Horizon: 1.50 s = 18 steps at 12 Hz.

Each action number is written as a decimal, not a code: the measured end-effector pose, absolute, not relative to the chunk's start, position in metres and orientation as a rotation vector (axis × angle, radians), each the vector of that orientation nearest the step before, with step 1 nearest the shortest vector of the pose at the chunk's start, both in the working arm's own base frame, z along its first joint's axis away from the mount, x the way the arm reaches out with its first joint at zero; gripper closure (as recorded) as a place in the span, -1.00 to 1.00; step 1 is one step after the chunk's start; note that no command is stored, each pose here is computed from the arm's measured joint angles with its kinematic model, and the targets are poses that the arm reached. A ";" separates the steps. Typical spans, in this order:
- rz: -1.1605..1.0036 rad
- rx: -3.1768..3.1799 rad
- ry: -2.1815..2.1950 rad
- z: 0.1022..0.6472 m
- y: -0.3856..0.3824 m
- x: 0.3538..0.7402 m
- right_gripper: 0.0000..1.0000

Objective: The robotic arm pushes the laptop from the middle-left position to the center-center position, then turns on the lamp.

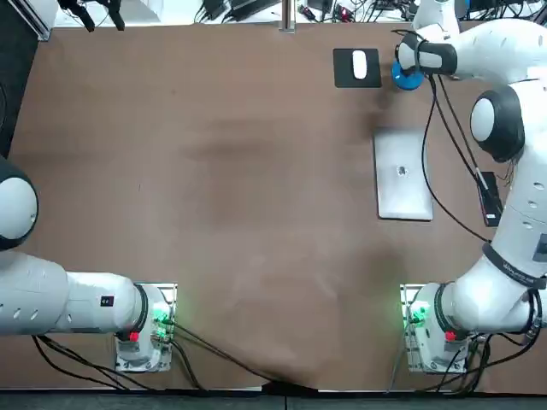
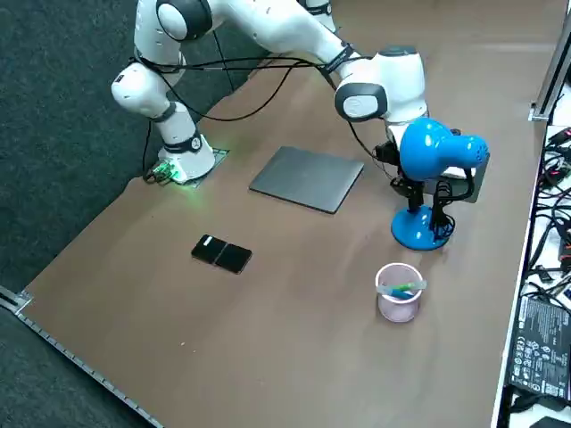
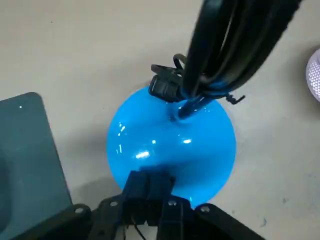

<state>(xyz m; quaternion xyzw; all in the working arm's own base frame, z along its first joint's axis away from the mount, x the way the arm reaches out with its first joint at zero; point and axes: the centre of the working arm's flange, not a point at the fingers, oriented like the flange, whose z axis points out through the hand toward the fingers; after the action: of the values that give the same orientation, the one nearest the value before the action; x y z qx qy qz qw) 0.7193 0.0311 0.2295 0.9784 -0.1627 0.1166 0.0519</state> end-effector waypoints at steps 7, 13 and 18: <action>0.372 2.977 -0.501 0.227 0.027 0.721 0.96; 0.346 2.994 -0.464 0.229 0.044 0.720 0.95; 0.192 3.009 -0.365 0.259 0.105 0.707 0.88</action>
<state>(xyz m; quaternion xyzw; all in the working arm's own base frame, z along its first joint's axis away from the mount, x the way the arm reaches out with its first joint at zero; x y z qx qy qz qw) 0.7073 0.1050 0.2592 0.9894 -0.1199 0.0630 0.0521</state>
